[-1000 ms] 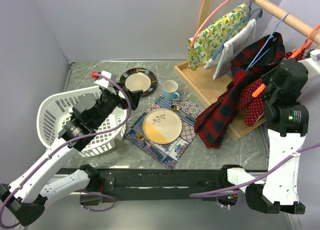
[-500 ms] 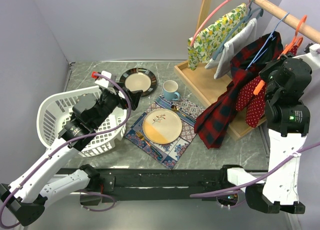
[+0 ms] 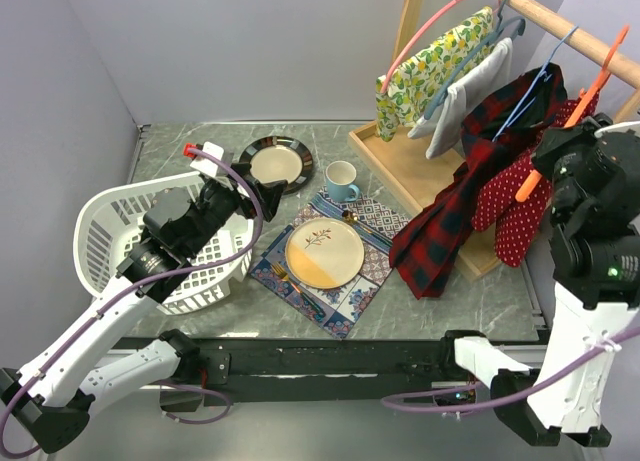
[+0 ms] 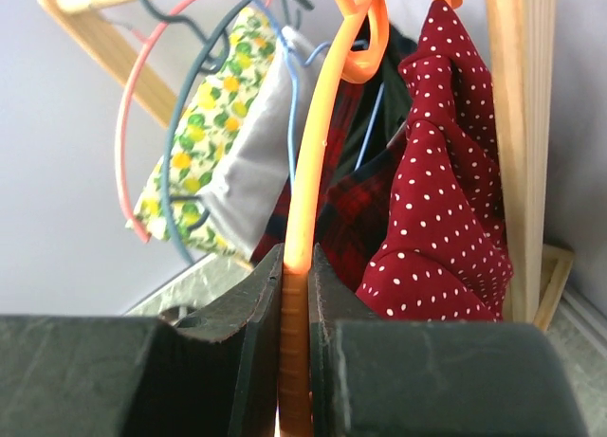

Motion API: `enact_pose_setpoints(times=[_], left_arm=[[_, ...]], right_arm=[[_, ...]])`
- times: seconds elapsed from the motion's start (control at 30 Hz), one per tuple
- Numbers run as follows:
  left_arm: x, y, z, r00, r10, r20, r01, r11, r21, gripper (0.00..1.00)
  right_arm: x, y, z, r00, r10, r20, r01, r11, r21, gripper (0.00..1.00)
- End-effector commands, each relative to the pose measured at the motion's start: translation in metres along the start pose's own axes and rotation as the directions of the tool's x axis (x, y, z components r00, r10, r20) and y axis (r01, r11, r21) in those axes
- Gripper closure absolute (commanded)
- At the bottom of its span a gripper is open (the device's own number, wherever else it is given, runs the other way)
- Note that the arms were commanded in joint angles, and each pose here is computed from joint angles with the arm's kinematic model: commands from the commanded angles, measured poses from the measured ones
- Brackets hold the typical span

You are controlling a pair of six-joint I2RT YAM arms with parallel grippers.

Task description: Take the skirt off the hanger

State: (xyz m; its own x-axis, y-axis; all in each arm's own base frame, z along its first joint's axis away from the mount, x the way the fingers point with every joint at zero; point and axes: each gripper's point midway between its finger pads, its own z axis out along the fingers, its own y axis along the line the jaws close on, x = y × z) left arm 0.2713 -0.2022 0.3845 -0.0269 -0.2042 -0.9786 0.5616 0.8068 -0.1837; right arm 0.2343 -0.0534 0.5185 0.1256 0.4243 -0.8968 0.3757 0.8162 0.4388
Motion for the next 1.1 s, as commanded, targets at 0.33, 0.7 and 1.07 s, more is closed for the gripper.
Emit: enact_pose_setpoints(times=[0.33,0.7,1.07], left_arm=[[-0.009,-0.006,0.001,0.999,0.029,0.046,-0.031,0.999,0.036,0.01],[-0.002,-0.007,0.006,0.999,0.031,0.020,-0.031,0.999,0.044,0.01],[-0.008,-0.009,0.000,0.998,0.040,0.045,-0.042,0.997,0.057,0.01]], right_arm=[[-0.059,0.033,-0.086,0.987,0.132,0.097,-0.101,0.957,-0.271,1.00],[-0.078,0.076,-0.124,0.983,0.144,0.113,-0.064,0.849,-0.524,1.00],[-0.055,0.134,-0.165,0.998,0.056,-0.018,-0.046,0.567,-0.823,1.00]])
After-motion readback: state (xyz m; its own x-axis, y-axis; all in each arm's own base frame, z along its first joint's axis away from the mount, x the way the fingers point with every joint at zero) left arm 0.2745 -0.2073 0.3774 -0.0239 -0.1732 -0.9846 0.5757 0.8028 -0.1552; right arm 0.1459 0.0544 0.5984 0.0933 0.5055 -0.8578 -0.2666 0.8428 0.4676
